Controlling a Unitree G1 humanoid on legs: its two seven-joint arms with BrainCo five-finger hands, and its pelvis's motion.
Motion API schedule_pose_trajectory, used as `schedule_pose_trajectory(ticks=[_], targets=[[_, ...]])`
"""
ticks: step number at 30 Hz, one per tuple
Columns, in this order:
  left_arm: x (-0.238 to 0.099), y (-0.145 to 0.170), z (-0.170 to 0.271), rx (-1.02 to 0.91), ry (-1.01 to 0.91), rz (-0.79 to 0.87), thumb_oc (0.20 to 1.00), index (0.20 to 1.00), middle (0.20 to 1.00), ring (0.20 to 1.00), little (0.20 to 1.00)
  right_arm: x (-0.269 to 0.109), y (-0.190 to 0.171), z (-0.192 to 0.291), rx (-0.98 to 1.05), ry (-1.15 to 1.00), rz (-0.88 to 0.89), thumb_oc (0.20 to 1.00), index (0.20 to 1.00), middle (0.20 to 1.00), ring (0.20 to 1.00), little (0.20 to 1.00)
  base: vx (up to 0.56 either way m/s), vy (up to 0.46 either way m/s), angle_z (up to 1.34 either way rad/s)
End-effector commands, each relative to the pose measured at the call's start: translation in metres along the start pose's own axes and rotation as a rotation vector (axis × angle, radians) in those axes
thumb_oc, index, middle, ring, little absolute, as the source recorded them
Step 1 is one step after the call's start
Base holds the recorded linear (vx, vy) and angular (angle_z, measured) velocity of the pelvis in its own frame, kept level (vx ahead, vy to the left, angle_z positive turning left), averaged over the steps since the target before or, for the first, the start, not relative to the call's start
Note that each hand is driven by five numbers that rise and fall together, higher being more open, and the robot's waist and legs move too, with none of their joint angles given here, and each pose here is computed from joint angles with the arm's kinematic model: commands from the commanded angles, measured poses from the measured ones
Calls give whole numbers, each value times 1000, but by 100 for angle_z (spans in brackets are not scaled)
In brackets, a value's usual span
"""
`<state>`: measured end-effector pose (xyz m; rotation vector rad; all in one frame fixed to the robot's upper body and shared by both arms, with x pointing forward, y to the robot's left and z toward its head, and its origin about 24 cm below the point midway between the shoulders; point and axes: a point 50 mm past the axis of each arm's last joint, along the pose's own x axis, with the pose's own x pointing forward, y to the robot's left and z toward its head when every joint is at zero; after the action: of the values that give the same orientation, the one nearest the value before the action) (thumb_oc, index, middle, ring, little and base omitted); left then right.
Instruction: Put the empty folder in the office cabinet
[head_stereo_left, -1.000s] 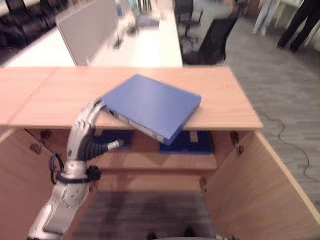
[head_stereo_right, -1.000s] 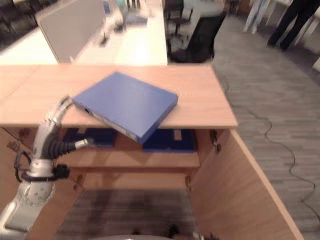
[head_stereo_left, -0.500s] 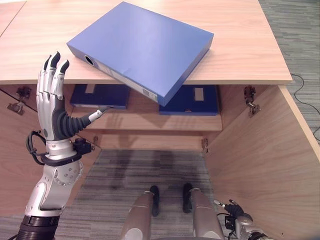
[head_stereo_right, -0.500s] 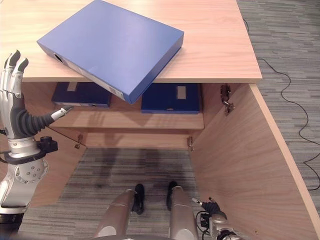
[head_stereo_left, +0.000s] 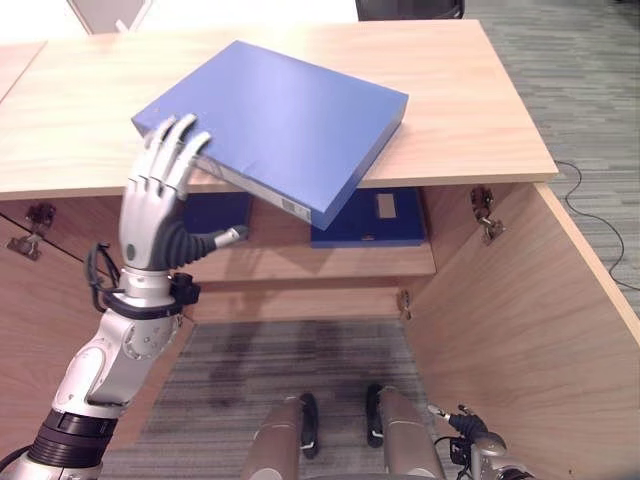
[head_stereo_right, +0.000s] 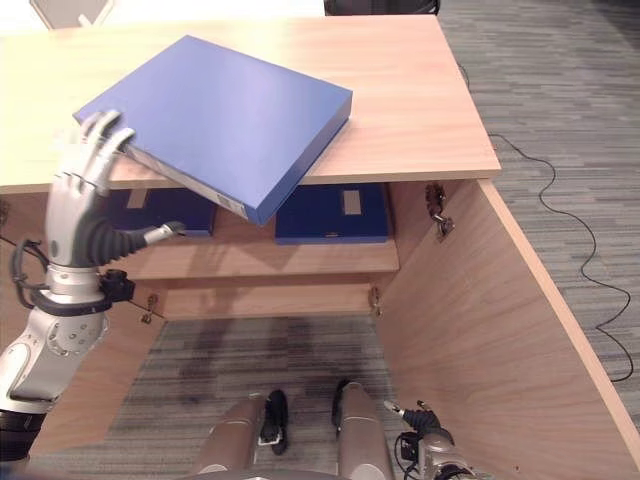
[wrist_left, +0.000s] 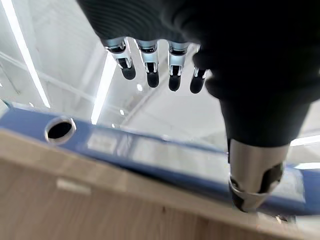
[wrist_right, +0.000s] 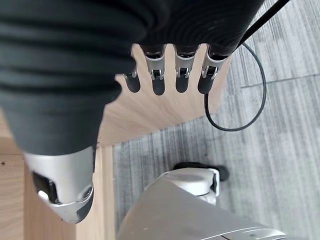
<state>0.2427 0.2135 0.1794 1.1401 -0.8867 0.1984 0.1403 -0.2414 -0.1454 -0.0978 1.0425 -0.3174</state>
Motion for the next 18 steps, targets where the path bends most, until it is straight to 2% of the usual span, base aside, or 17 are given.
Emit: schedule_pose_trajectory(ticks=[1, 9, 18], targets=[[14, 3, 13, 40, -115, -15, 1000, 1000, 1000, 1000, 1000, -1, -10, -14, 7, 60, -35, 1000, 1000, 1000, 1000, 1000, -2, 14, -5], [16, -5, 12, 112, -165, -117, 1000, 1000, 1000, 1000, 1000, 0, -22, -10, 3, 66, -69, 1000, 1000, 1000, 1000, 1000, 0, 4, -1], [24, -9, 11, 150, -188, -107, 1000, 1000, 1000, 1000, 1000, 0, -28, -11, -3, 73, -85, 1000, 1000, 1000, 1000, 1000, 0, 0, 0]])
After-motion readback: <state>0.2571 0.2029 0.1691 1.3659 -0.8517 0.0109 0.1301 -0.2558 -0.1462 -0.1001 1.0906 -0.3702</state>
